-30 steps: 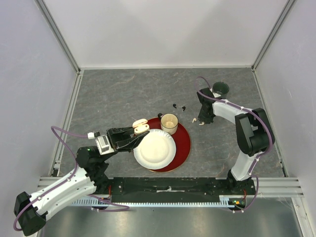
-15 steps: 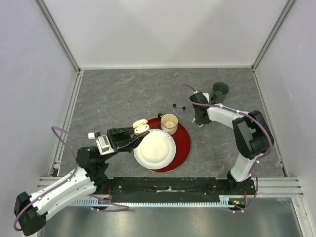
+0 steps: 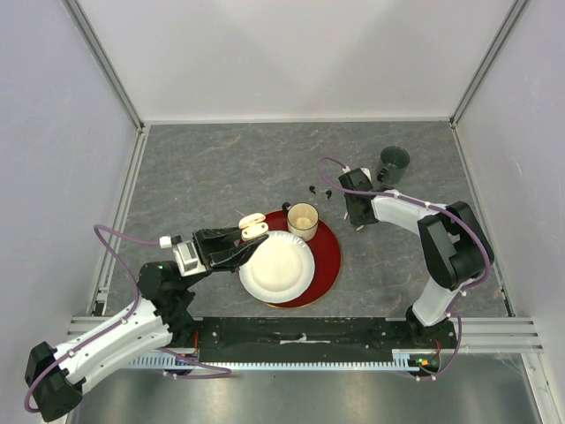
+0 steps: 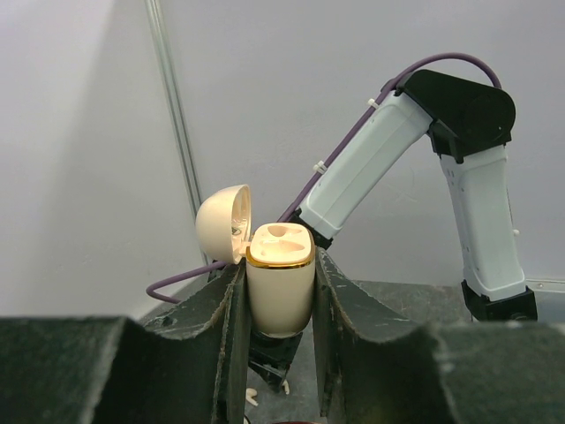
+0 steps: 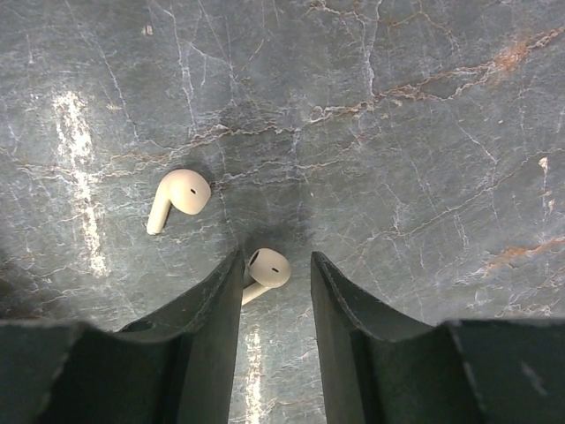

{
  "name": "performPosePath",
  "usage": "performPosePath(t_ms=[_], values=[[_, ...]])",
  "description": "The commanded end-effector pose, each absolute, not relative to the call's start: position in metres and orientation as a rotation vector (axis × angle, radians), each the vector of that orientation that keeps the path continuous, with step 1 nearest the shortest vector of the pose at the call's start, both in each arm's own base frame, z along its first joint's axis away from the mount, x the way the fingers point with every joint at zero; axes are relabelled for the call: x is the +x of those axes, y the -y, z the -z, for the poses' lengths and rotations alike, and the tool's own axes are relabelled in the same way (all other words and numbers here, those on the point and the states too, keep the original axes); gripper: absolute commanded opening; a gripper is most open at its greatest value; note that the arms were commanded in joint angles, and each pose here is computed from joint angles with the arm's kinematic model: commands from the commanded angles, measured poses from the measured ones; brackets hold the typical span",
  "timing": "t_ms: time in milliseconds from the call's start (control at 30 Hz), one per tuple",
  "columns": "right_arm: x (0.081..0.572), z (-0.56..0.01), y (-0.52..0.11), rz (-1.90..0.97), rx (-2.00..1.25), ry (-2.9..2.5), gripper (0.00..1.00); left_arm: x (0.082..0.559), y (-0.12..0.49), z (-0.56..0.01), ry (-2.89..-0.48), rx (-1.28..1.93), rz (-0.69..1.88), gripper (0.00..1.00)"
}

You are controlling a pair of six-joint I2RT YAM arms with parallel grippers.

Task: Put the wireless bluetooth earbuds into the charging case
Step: Pick up the earbud from the center of the board.

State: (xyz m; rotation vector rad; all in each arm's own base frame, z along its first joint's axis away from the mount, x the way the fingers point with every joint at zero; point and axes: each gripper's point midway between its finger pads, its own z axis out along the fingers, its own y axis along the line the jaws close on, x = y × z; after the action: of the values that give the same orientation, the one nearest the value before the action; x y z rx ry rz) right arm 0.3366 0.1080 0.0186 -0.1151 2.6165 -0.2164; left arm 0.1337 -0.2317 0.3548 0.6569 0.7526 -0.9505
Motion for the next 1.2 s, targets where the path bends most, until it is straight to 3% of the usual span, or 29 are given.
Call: performPosePath(t_ms=[0,300,533,1167], values=[[0.314,-0.009,-0.105,0.219,-0.140,-2.694,0.45,0.133,0.229,-0.364,-0.711,0.651,0.920,0.02],[0.325,-0.038,-0.125,0.047,0.350,-2.603,0.47,0.134,0.230,-0.364,-0.713,0.653,0.921,0.02],[0.327,-0.052,-0.102,0.156,0.586,-2.478,0.48,0.135,0.230,-0.364,-0.713,0.651,0.915,0.02],[0.338,-0.024,-0.111,-0.008,0.594,-2.566,0.50,0.137,0.229,-0.364,-0.714,0.643,0.907,0.02]])
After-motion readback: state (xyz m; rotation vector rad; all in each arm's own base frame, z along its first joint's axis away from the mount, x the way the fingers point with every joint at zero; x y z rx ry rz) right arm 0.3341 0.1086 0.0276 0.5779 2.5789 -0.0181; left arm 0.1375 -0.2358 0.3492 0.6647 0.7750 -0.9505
